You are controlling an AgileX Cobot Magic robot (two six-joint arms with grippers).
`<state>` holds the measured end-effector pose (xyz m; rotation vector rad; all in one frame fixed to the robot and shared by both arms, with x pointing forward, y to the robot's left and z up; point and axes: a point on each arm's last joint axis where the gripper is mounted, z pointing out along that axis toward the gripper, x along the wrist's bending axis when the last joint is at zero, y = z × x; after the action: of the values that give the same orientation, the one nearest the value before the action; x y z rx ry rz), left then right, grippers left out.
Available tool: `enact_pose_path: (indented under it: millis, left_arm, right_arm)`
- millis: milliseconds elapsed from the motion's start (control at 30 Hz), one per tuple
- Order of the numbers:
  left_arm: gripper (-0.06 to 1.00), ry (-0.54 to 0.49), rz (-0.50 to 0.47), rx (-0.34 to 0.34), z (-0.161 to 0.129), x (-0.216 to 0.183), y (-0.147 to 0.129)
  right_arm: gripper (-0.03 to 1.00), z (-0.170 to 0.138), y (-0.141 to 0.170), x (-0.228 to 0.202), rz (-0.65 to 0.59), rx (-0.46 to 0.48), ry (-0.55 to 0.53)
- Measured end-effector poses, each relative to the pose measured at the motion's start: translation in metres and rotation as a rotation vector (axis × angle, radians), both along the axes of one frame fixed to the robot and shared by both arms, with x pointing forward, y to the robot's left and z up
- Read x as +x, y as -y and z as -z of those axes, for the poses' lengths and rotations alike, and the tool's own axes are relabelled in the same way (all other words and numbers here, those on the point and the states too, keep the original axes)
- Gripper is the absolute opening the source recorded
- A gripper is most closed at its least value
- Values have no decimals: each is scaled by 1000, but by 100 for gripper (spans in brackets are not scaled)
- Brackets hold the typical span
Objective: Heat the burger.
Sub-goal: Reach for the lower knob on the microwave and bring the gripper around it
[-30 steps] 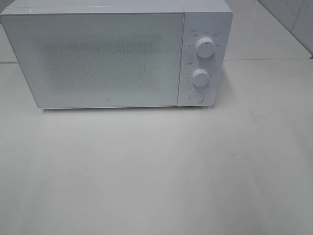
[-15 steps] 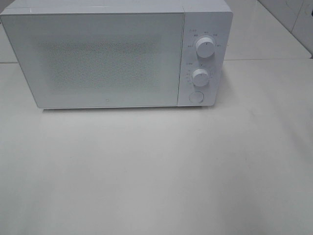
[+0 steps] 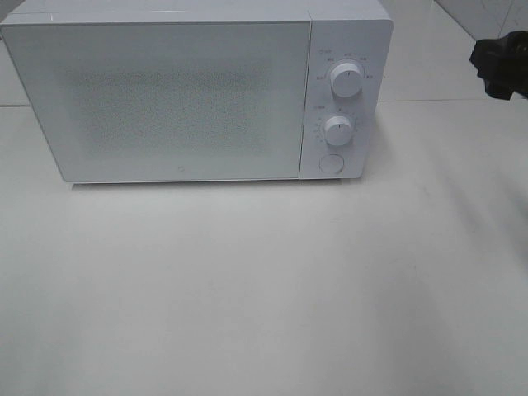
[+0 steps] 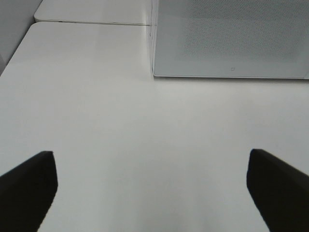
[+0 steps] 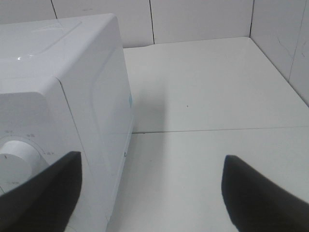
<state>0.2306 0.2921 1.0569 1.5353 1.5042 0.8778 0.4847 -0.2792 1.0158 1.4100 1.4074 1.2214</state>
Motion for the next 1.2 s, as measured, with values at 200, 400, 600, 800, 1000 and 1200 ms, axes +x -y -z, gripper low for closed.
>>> enact_pose_path:
  millis: [200, 400, 600, 800, 1000, 1200]
  left_arm:
    - [99, 0, 0, 0, 0, 0, 0]
    - [99, 0, 0, 0, 0, 0, 0]
    - [99, 0, 0, 0, 0, 0, 0]
    - [99, 0, 0, 0, 0, 0, 0]
    - [99, 0, 0, 0, 0, 0, 0]
    - [99, 0, 0, 0, 0, 0, 0]
  right_arm:
    - [77, 19, 3, -8, 28, -10, 40]
    - [77, 30, 11, -21, 99, -33, 104]
    - [77, 41, 5, -32, 126, -69, 126]
    - [77, 57, -18, -38, 125, -129, 114]
    - [77, 71, -43, -42, 97, -143, 88]
    - [77, 90, -61, -48, 93, -152, -2]
